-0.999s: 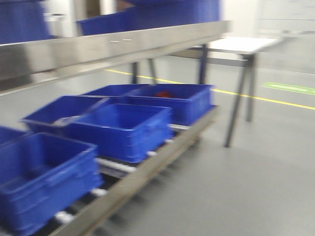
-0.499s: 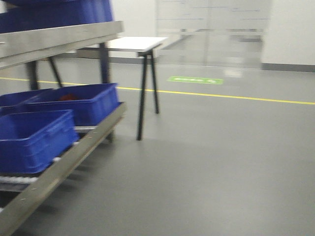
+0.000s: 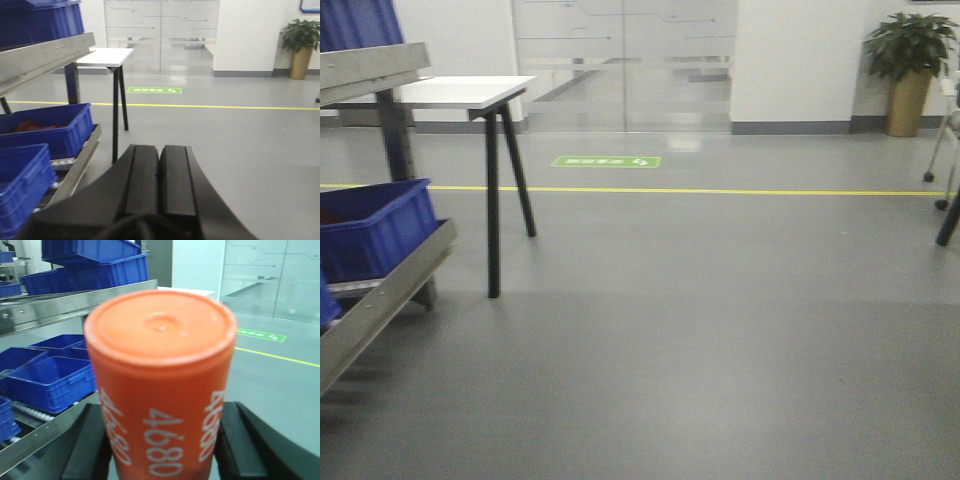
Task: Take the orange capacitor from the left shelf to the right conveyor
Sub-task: 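Drive the base to the conveyor table, holding the cylinder in the right gripper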
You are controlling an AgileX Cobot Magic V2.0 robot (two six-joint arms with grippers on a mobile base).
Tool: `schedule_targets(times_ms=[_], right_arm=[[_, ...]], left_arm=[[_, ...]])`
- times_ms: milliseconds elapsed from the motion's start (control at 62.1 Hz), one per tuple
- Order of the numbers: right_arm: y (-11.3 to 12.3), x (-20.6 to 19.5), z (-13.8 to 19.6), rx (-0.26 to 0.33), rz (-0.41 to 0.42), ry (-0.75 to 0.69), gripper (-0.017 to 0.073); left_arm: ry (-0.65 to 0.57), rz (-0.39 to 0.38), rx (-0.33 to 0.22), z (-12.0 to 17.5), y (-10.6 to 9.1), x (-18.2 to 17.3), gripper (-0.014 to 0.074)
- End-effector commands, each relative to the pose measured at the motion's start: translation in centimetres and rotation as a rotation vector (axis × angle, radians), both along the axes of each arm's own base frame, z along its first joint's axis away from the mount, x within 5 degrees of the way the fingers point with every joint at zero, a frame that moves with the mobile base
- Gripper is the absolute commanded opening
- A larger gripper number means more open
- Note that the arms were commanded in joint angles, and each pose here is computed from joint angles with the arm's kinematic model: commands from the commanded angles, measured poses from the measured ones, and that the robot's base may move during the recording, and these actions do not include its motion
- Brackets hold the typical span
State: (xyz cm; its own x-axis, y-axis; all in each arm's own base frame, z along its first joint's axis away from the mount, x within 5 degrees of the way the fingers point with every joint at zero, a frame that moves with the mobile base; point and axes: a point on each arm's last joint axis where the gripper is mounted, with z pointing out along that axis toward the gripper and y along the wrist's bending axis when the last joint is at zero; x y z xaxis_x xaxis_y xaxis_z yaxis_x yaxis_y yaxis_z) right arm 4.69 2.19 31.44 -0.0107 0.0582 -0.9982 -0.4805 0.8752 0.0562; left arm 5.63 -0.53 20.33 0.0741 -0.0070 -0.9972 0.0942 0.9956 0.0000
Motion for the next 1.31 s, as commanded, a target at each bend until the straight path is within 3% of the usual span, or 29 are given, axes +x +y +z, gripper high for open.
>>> schedule_targets(times_ms=[0,1289], right_arm=[[0.09,-0.18,1.63,0.041,0.016,-0.095,0.0058],[0.09,-0.18,1.63,0.041,0.017,-0.095,0.0058]], left_arm=[[-0.081,-0.002,-0.013,0.96,0.0,-0.04,-0.0105],[-0.081,-0.002,-0.013,0.96,0.0,-0.04,-0.0105]])
